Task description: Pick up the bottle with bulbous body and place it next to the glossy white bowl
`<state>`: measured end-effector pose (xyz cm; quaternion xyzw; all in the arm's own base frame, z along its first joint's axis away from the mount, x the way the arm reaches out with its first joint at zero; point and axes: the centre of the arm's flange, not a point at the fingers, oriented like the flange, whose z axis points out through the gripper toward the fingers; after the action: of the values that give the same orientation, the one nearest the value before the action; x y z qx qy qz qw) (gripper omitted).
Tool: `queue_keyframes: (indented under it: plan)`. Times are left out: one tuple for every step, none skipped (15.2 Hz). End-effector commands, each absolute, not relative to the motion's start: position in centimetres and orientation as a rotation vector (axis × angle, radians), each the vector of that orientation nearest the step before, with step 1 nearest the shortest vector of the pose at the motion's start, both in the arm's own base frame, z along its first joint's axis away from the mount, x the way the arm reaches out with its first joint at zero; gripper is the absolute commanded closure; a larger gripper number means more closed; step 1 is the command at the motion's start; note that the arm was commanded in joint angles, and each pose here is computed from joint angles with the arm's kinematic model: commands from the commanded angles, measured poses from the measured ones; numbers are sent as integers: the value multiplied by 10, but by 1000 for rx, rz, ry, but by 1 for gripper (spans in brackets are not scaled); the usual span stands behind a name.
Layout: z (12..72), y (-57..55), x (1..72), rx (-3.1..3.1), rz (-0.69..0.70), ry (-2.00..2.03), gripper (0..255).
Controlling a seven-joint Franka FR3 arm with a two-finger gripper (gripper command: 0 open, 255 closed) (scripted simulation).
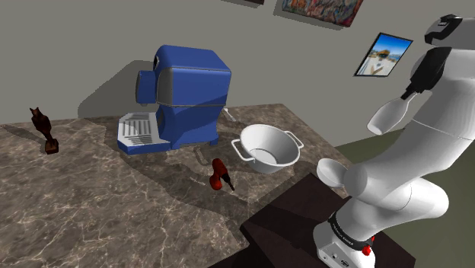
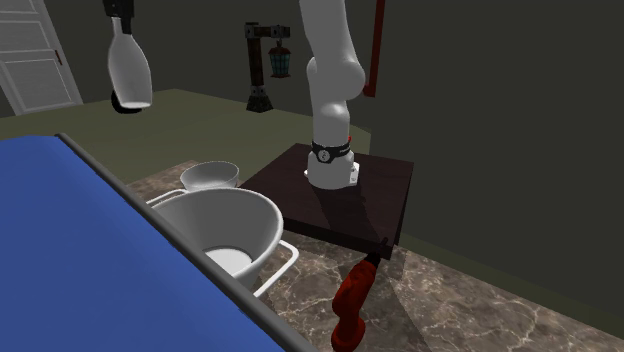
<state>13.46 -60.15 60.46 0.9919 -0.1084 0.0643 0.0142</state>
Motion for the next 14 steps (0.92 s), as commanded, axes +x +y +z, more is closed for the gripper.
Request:
queue_keyframes:
  plan:
    - [594,-601,135,3087,201,-337,255]
    - [589,-601,135,3087,201,-337,255]
    - [583,-601,135,3087,201,-337,255]
    - [578,-601,135,3087,201,-337,255]
    - [573,-601,135,3087,201,-337,255]
    - [567,-601,135,3087,201,-337,255]
    - [562,-601,135,3087,201,-337,255]
    - [557,-601,135,3087,201,-337,255]
    - [552,-601,135,3087,201,-337,255]
    - [546,-601,135,3087,201,-337,255]
    - [541,-601,135,3087,201,-337,255]
    - [536,-601,135,3087,201,-337,255]
    - [530,-601,135,3087,201,-337,255]
    - [525,-601,135,3087,201,-337,255]
